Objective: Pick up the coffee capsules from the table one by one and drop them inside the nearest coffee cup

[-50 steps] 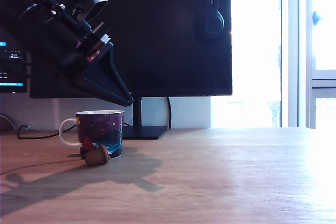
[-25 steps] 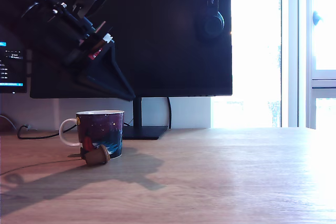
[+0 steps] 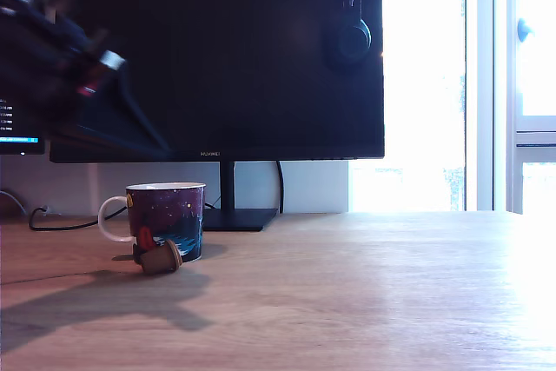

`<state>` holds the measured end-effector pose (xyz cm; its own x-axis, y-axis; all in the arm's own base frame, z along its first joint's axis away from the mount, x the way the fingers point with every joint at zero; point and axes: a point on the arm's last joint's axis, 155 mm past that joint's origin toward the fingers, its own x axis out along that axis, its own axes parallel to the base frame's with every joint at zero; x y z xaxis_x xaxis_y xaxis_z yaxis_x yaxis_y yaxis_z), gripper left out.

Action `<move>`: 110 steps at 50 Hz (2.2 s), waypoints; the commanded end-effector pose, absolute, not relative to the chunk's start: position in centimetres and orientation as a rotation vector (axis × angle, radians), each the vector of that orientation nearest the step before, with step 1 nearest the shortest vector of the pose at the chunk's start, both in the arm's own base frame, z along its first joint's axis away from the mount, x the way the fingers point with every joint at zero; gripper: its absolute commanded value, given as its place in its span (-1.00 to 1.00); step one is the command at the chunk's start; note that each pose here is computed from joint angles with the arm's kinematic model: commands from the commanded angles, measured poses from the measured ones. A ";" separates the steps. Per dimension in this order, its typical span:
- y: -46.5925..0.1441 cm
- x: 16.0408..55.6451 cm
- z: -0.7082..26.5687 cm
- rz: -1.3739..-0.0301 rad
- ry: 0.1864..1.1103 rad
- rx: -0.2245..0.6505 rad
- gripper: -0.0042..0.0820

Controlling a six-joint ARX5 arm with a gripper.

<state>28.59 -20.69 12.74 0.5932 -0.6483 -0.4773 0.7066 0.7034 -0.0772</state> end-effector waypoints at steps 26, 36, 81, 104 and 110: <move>-17.2 26.5 9.3 -0.715 0.526 0.064 -0.86; -17.2 26.5 9.2 -0.714 0.528 0.064 -0.83; -17.8 28.4 6.7 -0.720 0.440 0.094 0.50; -18.6 30.4 4.4 -0.719 0.401 0.092 0.50; -18.7 30.7 3.7 -0.718 0.411 0.092 0.50</move>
